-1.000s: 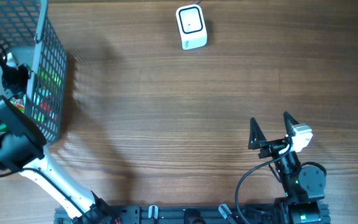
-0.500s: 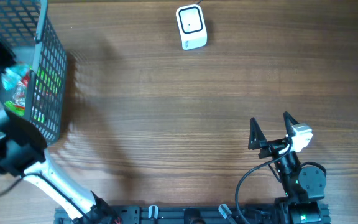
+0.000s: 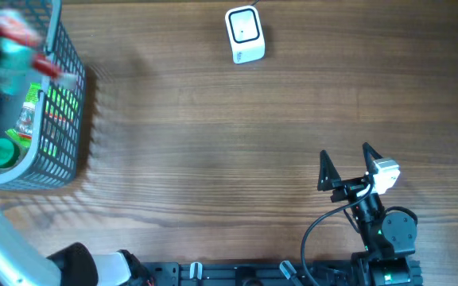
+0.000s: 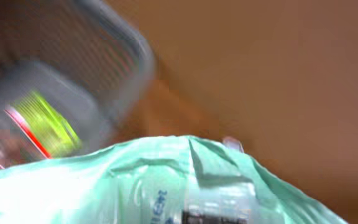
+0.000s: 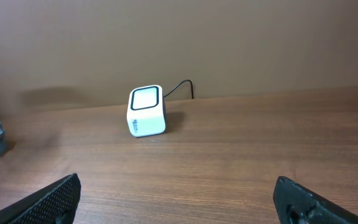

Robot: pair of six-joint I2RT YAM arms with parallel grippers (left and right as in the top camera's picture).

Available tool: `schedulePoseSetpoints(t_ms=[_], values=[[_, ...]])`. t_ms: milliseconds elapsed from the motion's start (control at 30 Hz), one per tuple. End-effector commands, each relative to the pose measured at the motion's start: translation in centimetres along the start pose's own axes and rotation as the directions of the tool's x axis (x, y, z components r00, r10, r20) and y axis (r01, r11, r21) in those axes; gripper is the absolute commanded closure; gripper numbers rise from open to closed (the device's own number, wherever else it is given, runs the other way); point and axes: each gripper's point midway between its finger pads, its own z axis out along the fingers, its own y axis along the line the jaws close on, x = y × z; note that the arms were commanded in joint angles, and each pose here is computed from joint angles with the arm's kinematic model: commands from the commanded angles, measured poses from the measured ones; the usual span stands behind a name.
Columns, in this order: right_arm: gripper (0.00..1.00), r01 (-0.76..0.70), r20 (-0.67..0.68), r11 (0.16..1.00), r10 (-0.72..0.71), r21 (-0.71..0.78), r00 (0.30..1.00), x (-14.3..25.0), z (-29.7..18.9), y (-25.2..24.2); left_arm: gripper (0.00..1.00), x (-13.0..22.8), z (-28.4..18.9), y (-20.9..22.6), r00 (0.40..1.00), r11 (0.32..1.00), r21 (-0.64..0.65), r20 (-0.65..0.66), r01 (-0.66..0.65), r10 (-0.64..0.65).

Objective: Scan the item barcode
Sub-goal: 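Carry the packets with the left gripper and drop them mid-table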

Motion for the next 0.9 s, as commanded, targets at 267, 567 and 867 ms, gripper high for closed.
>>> schedulePoseSetpoints(t_ms=[267, 567, 867], values=[[0.00, -0.005, 0.012, 1.000, 0.005, 0.013, 1.000, -0.2, 0.0, -0.2, 0.96, 25.2, 12.4, -9.0, 0.681, 0.931, 0.158, -0.644, -0.328, 0.349], [0.00, -0.005, 0.012, 1.000, 0.005, 0.013, 1.000, -0.2, 0.0, -0.2, 0.96, 44.1, 23.2, -6.6, 0.547, 0.901, 0.106, -0.762, -0.421, 0.346], [0.00, -0.005, 0.012, 1.000, 0.005, 0.013, 1.000, -0.2, 0.0, -0.2, 0.00, 46.4, 24.8, -5.1, 0.513, 0.887, 0.093, -0.786, -0.453, 0.344]])
